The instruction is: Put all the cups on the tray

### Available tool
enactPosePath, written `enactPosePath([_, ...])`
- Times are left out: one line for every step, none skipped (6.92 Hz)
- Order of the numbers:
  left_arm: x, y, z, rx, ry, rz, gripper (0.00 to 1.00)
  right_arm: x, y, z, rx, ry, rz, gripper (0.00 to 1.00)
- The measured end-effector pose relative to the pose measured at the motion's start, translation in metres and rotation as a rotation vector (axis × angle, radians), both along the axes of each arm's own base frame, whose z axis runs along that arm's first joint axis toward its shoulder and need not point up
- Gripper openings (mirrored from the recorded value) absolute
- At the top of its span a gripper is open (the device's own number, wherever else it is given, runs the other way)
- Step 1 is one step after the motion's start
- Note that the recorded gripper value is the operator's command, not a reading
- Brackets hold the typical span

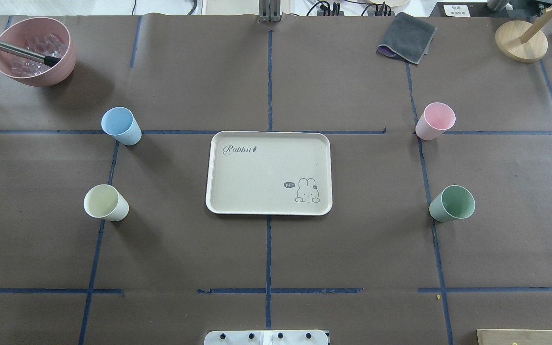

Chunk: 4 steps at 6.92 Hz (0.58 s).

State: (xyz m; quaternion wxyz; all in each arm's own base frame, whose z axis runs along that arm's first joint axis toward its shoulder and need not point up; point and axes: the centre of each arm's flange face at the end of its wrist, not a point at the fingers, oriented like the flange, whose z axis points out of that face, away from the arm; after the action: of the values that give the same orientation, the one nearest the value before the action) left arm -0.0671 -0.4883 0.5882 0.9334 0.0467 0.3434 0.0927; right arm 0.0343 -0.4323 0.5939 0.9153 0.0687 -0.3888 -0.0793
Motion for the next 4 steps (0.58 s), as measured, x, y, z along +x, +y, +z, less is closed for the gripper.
enactPosePath([0.001,-0.007,-0.01,0.028,0.001,0.001,1.0,-0.024,-0.023,-0.021,0.059,-0.008,-0.027,0.99])
enactPosePath([0.001,-0.013,-0.015,0.056,0.004,0.001,1.0,-0.053,-0.054,-0.042,0.105,-0.017,-0.061,0.99])
enactPosePath([0.002,-0.016,-0.017,0.078,0.01,0.002,1.0,-0.084,-0.092,-0.062,0.121,-0.028,-0.079,0.99])
enactPosePath([0.002,-0.018,-0.019,0.098,0.012,0.002,1.0,-0.115,-0.128,-0.083,0.126,-0.039,-0.09,0.98])
